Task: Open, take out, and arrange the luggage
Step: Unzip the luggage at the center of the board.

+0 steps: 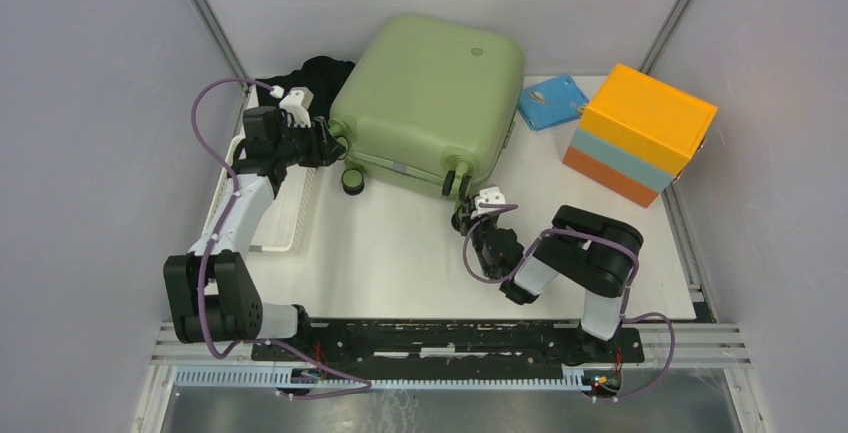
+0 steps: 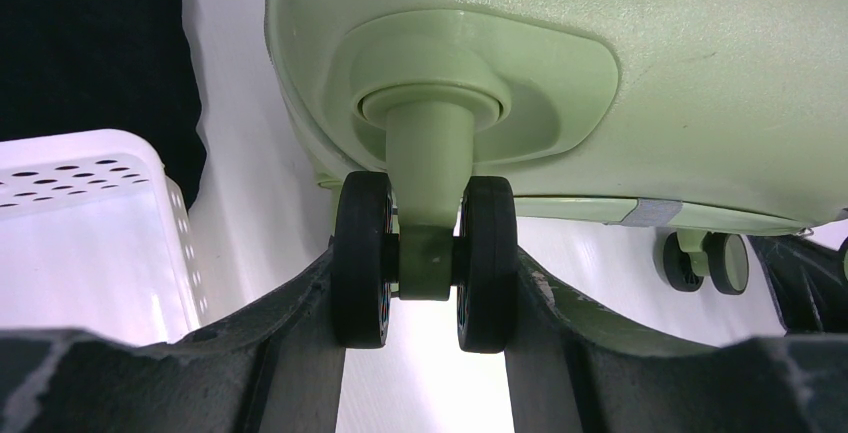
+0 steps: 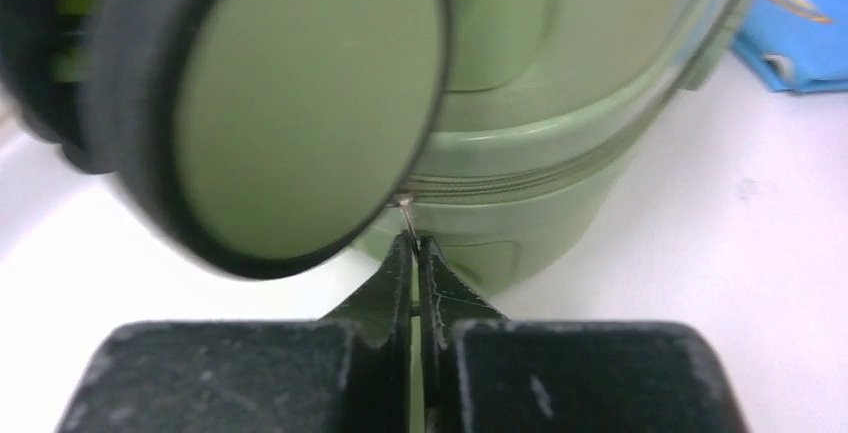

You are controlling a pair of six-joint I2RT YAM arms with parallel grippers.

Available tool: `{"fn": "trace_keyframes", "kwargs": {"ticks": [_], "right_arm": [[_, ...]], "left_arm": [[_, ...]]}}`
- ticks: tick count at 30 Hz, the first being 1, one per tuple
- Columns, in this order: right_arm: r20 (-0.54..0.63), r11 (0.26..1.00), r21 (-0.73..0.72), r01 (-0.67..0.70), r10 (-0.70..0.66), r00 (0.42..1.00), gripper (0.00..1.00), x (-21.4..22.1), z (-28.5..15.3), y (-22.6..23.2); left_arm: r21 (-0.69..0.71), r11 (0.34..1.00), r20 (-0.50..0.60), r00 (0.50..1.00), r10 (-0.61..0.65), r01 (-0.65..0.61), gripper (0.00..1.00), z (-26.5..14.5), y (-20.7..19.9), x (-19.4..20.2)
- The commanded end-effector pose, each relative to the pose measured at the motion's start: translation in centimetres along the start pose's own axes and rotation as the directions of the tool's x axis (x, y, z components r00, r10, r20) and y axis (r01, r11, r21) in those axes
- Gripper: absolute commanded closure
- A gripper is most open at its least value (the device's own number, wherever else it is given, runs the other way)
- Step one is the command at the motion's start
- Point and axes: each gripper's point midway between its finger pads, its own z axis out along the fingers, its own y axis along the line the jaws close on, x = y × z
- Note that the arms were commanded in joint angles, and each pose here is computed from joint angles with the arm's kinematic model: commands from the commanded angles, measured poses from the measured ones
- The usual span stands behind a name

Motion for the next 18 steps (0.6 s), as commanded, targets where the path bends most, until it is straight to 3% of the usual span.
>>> {"fn": "trace_keyframes", "kwargs": {"ticks": [1, 11, 18], "right_arm": [[0.378, 0.948, -0.089, -0.305, 0.316, 0.870, 1.00, -12.0, 0.0, 0.4], [0.367, 0.965, -0.068, -0.255, 0.262, 0.893, 1.00, -11.8, -1.6, -1.6], [0.368, 0.983, 0.051, -0.177, 0.146, 0.918, 1.00, -11.6, -2.0, -4.1]], "left_arm": [[0.000, 1.000, 0.065, 0.998, 0.000, 0.000, 0.75, -1.1, -0.4, -1.9], [0.000, 1.000, 0.064, 0.998, -0.003, 0.003, 0.75, -1.1, -0.3, -1.9], [-0.002, 1.000, 0.060, 0.998, -0.004, 0.004, 0.75, -1.0, -0.3, -1.7]]}}
